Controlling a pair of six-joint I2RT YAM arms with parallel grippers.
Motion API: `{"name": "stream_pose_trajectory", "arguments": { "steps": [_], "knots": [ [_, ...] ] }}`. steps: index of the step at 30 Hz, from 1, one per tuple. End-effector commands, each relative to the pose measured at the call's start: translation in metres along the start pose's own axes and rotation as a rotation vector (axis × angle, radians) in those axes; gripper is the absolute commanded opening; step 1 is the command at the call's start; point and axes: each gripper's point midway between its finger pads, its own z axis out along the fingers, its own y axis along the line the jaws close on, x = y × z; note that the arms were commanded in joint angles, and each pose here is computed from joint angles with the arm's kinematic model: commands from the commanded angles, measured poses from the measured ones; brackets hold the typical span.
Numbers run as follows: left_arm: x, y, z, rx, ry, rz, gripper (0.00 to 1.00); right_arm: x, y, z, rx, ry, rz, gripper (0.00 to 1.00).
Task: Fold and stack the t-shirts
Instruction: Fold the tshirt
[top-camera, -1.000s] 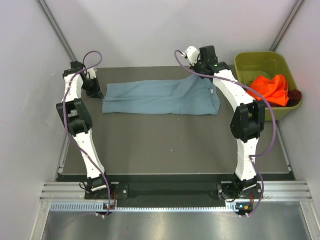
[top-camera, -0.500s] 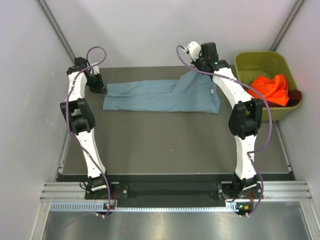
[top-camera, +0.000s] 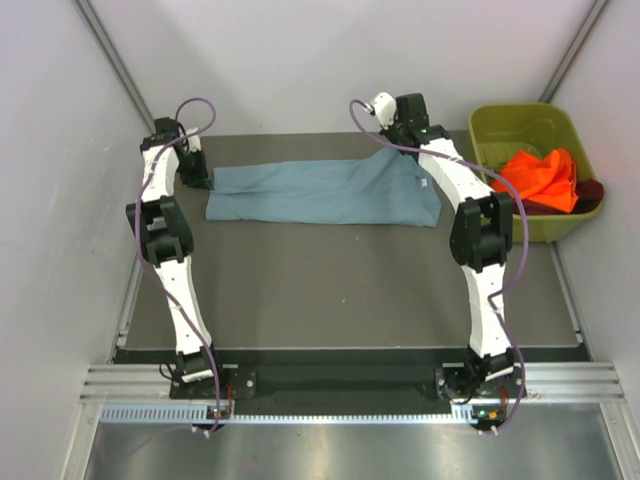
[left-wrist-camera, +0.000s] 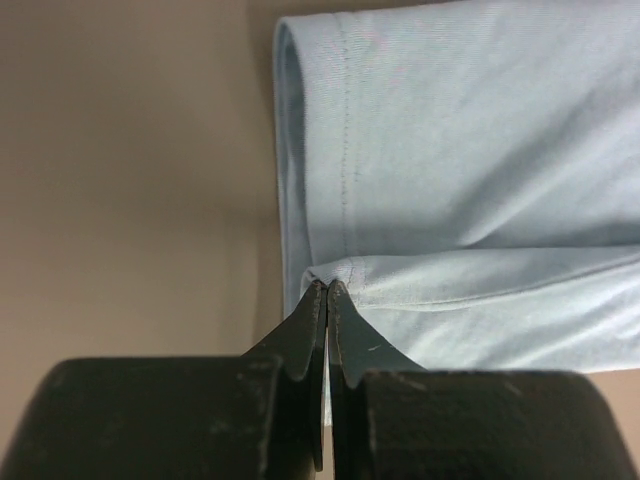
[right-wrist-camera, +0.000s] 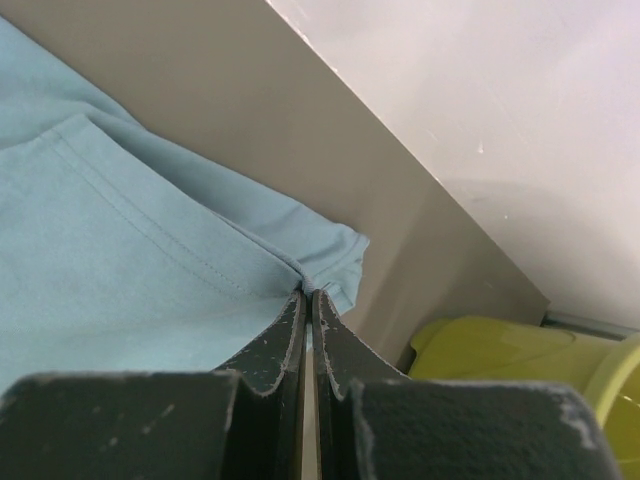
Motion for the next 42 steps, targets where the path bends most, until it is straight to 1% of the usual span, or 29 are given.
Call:
{"name": "stream_pose_trajectory", "arguments": {
  "steps": [1, 3, 4, 5, 7, 8, 9, 12, 13, 14, 15, 16, 17, 19, 20, 21, 22, 24, 25, 26, 27, 28, 29, 30, 32, 33, 36, 38, 42],
  "knots": [
    [-0.024, 0.010, -0.003, -0.053, -0.082, 0.007, 0.00, -0.008, -0.032, 0.002, 0.093, -0.032, 0.014, 0.00],
    [-0.024, 0.012, 0.000, -0.063, -0.081, 0.002, 0.01, 0.003, -0.027, 0.013, 0.090, -0.004, 0.009, 0.00],
    [-0.024, 0.010, 0.002, -0.058, -0.080, 0.004, 0.05, 0.005, -0.026, 0.016, 0.092, -0.002, 0.003, 0.00],
    [-0.023, 0.010, 0.004, -0.063, -0.079, 0.003, 0.11, 0.012, -0.024, 0.024, 0.095, 0.017, 0.001, 0.00],
    [-0.022, 0.007, 0.007, -0.073, -0.072, 0.010, 0.31, 0.016, -0.023, 0.031, 0.110, 0.026, -0.001, 0.01],
    [-0.021, 0.007, 0.007, -0.079, -0.069, 0.012, 0.47, 0.025, -0.024, 0.034, 0.140, 0.057, 0.003, 0.05],
    [-0.023, 0.006, 0.005, -0.089, -0.077, 0.020, 0.57, 0.026, -0.027, 0.034, 0.160, 0.064, 0.014, 0.21],
    [-0.034, -0.006, -0.015, -0.065, -0.113, 0.035, 0.75, 0.017, -0.037, 0.020, 0.194, 0.046, 0.062, 0.43],
    [-0.036, -0.008, -0.022, -0.063, -0.122, 0.034, 0.78, 0.015, -0.040, 0.015, 0.199, 0.037, 0.074, 0.46],
    [-0.044, -0.016, -0.040, -0.054, -0.156, 0.044, 0.79, 0.004, -0.049, 0.002, 0.215, 0.013, 0.089, 0.49],
    [-0.047, -0.020, -0.048, -0.045, -0.168, 0.048, 0.79, -0.001, -0.049, -0.004, 0.215, 0.002, 0.098, 0.50],
    [-0.043, -0.023, -0.052, -0.039, -0.162, 0.035, 0.79, -0.005, -0.051, -0.010, 0.215, -0.005, 0.112, 0.52],
    [-0.047, -0.028, -0.067, -0.034, -0.185, 0.014, 0.79, -0.015, -0.058, -0.024, 0.229, -0.029, 0.120, 0.53],
    [-0.033, -0.034, -0.072, -0.017, -0.152, 0.001, 0.80, -0.024, -0.058, -0.036, 0.229, -0.047, 0.128, 0.55],
    [-0.031, -0.037, -0.081, -0.017, -0.153, 0.003, 0.80, -0.035, -0.062, -0.050, 0.227, -0.079, 0.138, 0.56],
    [-0.024, -0.037, -0.081, -0.016, -0.134, -0.001, 0.82, -0.039, -0.058, -0.055, 0.210, -0.090, 0.161, 0.59],
    [-0.008, -0.035, -0.076, -0.017, -0.089, -0.014, 0.84, -0.039, -0.051, -0.060, 0.183, -0.083, 0.171, 0.61],
    [0.008, -0.037, -0.077, -0.013, -0.050, -0.021, 0.86, -0.046, -0.034, -0.070, 0.101, -0.107, 0.203, 0.66],
    [0.027, -0.034, -0.070, -0.013, 0.002, -0.034, 0.86, -0.039, -0.021, -0.071, 0.048, -0.087, 0.276, 0.74],
    [0.033, -0.034, -0.071, -0.013, 0.014, -0.047, 0.86, -0.043, -0.006, -0.076, -0.043, -0.107, 0.321, 0.77],
    [0.042, -0.034, -0.069, -0.008, 0.037, -0.064, 0.86, -0.028, 0.010, -0.075, -0.110, -0.058, 0.417, 0.80],
    [0.058, -0.034, -0.063, -0.009, 0.078, -0.079, 0.86, -0.025, 0.027, -0.075, -0.194, -0.050, 0.476, 0.82],
    [0.062, -0.033, -0.063, -0.014, 0.086, -0.087, 0.86, -0.023, 0.042, -0.079, -0.284, -0.045, 0.554, 0.84],
    [0.067, -0.030, -0.062, -0.026, 0.098, -0.092, 0.86, 0.003, 0.061, -0.074, -0.341, 0.042, 0.716, 0.85],
    [0.076, -0.024, -0.059, -0.053, 0.120, -0.085, 0.86, 0.020, 0.085, -0.078, -0.450, 0.096, 0.832, 0.86],
    [0.078, -0.016, -0.059, -0.095, 0.125, -0.083, 0.87, 0.046, 0.101, -0.074, -0.469, 0.174, 0.900, 0.88],
    [0.081, -0.006, -0.056, -0.135, 0.137, -0.071, 0.87, 0.078, 0.115, -0.069, -0.501, 0.254, 0.933, 0.89],
    [0.081, -0.001, -0.055, -0.160, 0.136, -0.062, 0.87, 0.094, 0.105, -0.061, -0.462, 0.275, 0.946, 0.89],
    [0.078, 0.007, -0.049, -0.190, 0.132, -0.049, 0.87, 0.111, 0.093, -0.047, -0.453, 0.288, 0.973, 0.89]
  ]
}}
